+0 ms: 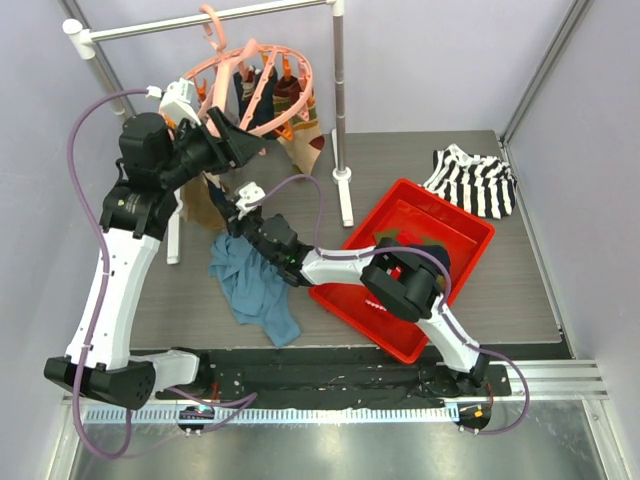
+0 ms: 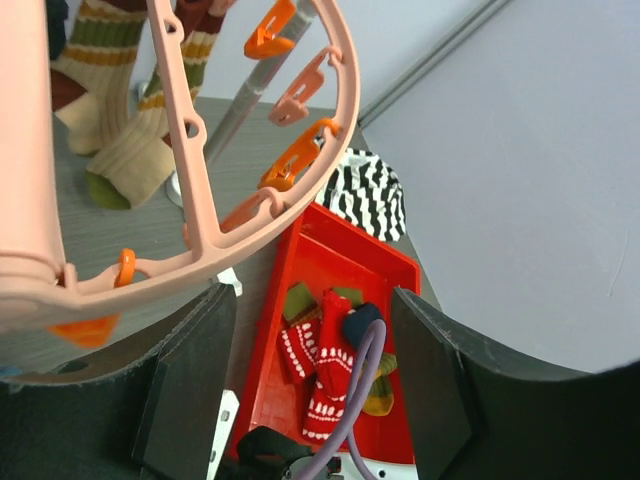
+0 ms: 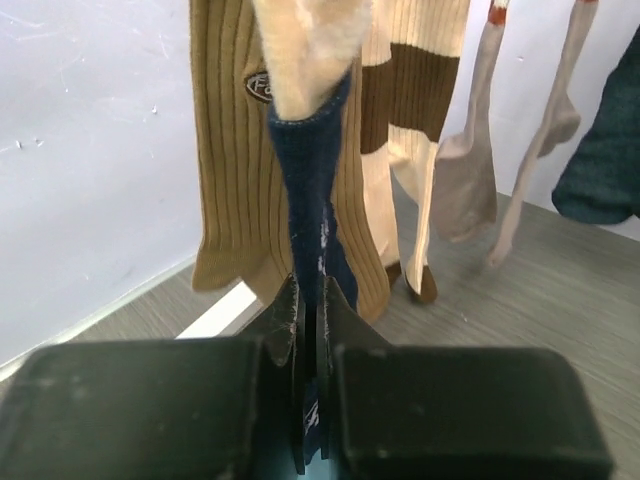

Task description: Remove the socks clipped to the hanger

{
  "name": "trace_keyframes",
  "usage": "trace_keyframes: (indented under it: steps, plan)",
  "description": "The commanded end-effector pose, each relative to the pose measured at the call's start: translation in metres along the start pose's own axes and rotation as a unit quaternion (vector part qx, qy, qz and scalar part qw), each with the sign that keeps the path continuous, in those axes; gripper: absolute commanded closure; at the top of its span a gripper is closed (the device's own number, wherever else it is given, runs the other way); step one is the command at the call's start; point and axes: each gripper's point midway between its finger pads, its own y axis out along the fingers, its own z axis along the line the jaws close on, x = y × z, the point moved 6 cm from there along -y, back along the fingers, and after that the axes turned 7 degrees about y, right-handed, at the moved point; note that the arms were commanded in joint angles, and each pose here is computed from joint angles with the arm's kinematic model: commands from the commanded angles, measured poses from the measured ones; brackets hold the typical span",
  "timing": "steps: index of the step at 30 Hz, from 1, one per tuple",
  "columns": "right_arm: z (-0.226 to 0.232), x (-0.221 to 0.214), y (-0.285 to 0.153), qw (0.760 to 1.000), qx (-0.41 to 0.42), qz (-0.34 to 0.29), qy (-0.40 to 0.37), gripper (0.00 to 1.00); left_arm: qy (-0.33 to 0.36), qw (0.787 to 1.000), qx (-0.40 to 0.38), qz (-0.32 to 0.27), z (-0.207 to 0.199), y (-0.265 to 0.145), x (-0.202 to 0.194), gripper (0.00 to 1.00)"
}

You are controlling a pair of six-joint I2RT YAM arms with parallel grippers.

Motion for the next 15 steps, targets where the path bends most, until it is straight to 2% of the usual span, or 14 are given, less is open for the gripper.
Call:
trace_keyframes:
  steps: [1,6,9,13,15]
  plan:
    - [0.01,0.075,-0.007,0.998,0.002,-0.059,0.024,0.99,0.006,0.999,0.028,-0.021,-0.014,-0.028,0.018,0.33]
    - [0.009,0.086,-0.025,0.998,0.003,-0.053,0.027,0.99,0.015,0.997,0.075,-0.022,-0.013,-0.046,0.023,0.32]
    - [0.011,0.095,-0.035,0.998,0.006,-0.054,0.031,0.99,0.019,0.991,0.131,-0.026,-0.003,-0.056,0.023,0.32]
    - [0.011,0.1,-0.049,0.998,0.012,-0.049,0.033,0.99,0.015,0.974,0.223,-0.041,0.016,-0.071,0.022,0.31]
    - [0.014,0.106,-0.053,0.998,0.016,-0.051,0.046,0.99,0.013,0.969,0.245,-0.039,0.02,-0.075,0.021,0.32]
